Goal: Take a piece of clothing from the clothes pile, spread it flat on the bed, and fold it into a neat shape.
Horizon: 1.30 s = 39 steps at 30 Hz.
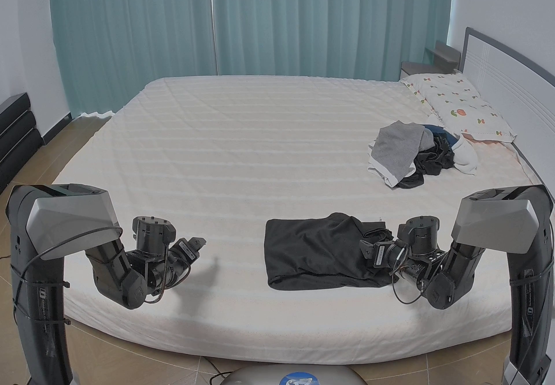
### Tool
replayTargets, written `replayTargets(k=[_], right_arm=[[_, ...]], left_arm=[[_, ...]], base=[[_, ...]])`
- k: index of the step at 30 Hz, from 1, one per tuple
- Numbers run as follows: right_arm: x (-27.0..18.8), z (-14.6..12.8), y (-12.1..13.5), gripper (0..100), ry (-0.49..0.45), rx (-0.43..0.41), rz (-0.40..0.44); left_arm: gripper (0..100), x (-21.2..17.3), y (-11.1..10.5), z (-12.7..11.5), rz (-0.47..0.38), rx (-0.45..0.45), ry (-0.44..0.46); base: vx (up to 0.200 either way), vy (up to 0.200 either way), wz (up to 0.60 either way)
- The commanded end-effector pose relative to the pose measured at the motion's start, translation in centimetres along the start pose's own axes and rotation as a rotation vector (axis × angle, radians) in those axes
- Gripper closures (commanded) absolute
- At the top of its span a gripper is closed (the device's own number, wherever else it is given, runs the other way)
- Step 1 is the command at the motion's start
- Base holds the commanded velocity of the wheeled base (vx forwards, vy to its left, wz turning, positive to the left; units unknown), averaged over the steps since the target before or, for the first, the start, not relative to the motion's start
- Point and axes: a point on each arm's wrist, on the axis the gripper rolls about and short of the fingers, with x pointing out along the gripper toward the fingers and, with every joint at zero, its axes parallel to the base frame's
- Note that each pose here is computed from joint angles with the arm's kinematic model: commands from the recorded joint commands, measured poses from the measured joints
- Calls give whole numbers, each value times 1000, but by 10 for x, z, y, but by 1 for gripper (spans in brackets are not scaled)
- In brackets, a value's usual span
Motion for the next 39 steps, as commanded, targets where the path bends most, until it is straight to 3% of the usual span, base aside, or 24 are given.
replayTargets(k=[1, 7, 8, 21, 32, 37, 38, 39], right_arm=[[-1, -6, 0, 0, 27, -24, -17], [-7, -10, -2, 0, 62, -35, -36], [-8, -11, -3, 100, 68, -36, -37], [-36, -3, -31, 100, 106, 15, -34], [-44, -21, -40, 100, 182, 31, -31], [-37, -25, -45, 100, 167, 40, -37], [-37, -25, -45, 0, 153, 43, -31], [-36, -25, -46, 0, 134, 47, -26]], left_arm=[[0, 1, 2, -13, 7, 9, 40], [0, 2, 1, -17, 10, 14, 46], [0, 2, 1, -17, 10, 14, 46], [0, 4, 3, -22, 19, 29, 55], [0, 4, 2, -22, 18, 29, 56], [0, 5, 2, -22, 18, 31, 56], [0, 5, 2, -22, 18, 31, 56], [0, 5, 2, -22, 18, 31, 56]], base=[[0, 0, 0], [0, 0, 0], [0, 0, 0], [0, 0, 0], [0, 0, 0], [0, 0, 0], [0, 0, 0], [0, 0, 0]])
